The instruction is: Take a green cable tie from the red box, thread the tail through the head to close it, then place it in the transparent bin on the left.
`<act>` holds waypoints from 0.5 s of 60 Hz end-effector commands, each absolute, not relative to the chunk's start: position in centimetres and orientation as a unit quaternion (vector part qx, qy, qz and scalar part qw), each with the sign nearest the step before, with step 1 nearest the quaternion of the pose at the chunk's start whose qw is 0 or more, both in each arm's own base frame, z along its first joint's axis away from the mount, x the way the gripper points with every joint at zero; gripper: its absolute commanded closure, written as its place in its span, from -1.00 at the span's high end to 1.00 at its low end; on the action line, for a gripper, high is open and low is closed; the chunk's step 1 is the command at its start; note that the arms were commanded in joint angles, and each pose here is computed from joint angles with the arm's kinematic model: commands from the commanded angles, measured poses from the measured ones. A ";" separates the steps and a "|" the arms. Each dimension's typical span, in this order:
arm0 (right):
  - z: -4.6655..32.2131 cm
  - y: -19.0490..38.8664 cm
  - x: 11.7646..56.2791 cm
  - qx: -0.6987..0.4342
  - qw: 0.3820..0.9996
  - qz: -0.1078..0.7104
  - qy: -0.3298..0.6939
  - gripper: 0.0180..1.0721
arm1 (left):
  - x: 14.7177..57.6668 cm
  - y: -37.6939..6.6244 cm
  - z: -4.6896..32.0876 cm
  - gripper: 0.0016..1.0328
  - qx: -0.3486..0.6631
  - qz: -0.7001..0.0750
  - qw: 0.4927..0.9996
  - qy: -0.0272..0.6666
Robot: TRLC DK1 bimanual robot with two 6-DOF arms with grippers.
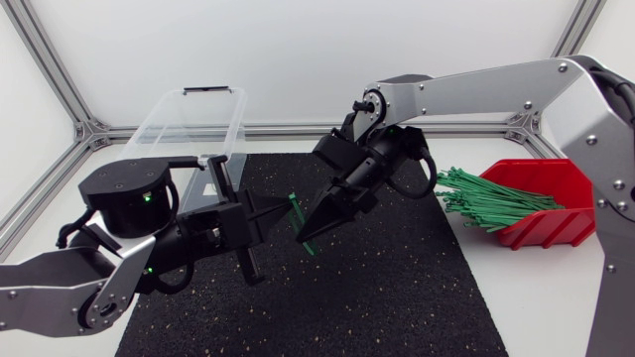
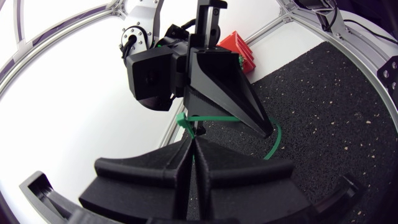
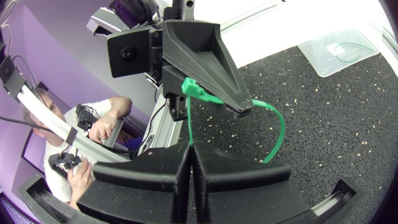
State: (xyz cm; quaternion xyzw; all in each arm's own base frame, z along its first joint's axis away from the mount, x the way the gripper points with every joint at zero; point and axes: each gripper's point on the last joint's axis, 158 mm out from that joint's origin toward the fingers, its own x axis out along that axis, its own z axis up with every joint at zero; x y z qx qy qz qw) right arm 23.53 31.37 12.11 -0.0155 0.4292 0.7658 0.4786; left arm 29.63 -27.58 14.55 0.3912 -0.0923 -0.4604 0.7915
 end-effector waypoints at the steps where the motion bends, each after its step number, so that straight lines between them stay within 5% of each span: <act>1: 12.4 31.4 24.0 -0.008 0.480 0.769 0.422 -0.90 | 28.8 -27.6 12.5 -0.94 0.405 -0.470 0.780 -0.082; 30: 13.2 31.4 23.5 -0.003 0.476 0.771 0.423 -0.90 | 28.3 -27.9 11.7 -0.94 0.433 -0.462 0.768 -0.093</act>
